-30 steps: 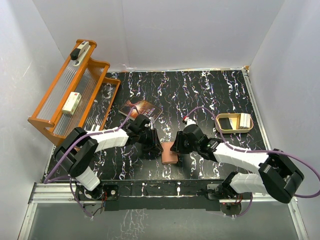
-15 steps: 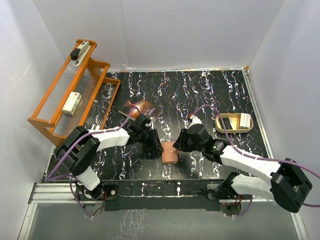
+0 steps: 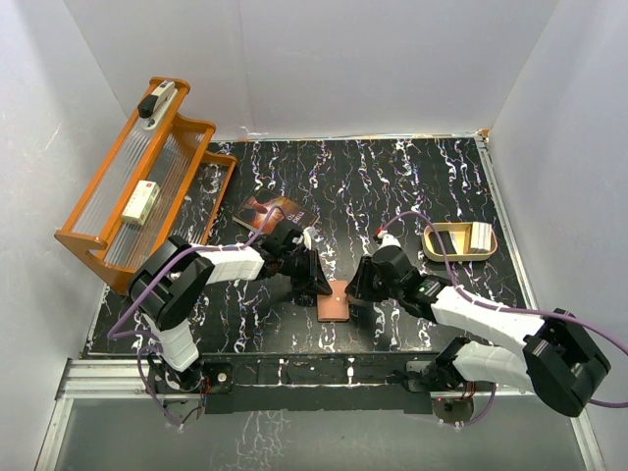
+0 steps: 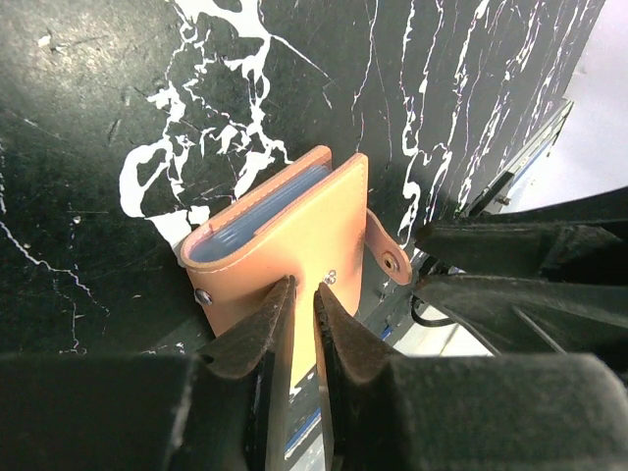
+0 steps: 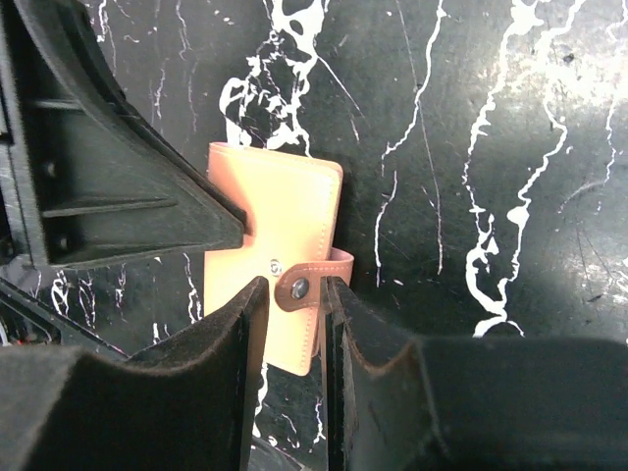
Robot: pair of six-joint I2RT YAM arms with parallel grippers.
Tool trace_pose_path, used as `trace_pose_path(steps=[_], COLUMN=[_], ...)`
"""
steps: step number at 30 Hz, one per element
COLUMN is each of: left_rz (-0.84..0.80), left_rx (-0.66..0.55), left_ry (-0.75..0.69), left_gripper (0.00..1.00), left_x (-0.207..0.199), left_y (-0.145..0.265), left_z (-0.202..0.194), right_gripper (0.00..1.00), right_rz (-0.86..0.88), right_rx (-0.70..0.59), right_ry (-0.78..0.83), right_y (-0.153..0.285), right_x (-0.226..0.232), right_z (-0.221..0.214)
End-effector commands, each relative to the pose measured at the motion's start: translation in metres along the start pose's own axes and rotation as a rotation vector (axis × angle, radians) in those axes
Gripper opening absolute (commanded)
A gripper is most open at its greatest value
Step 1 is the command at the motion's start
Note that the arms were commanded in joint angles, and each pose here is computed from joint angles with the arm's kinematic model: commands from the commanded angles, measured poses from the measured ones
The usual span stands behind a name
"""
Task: Put the credit cards into the card holder
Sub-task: Close the card holder at the center of the board.
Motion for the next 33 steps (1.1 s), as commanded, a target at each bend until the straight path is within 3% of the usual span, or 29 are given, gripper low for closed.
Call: trace_pose_path(steps=[1, 23, 33], left_rz=[0.041, 0.072, 0.074], left_rx=[0.019, 0.002, 0.005], left_ry=[-0.004, 0.010, 0.020], left_gripper=[0.13, 0.12, 0.12], left_x=[0.012, 0.019, 0.021], left_y=[0.000, 0.002, 0.000], left_z=[-0.008, -0.010, -0.011], right_gripper=[0.26, 0.28, 0.25], right_rz=[0.059, 0.156, 0.167], right_rx=[-0.035, 0.023, 0.043], right_ry=[-0.029, -0.042, -0.035], right_y=[-0.001, -0.018, -0.019], right_x=[0.006, 0.014, 0.013], right_z=[0.006, -0.005, -0.010])
Point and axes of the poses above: each gripper's point midway between its finger pads, its own y axis back along the fingers, its own x axis along the line the jaws close on, z = x × y, the point moved 5 cm from there along y, back along the fingers, and after that the axes turned 4 degrees about y, right-handed, at the moved point
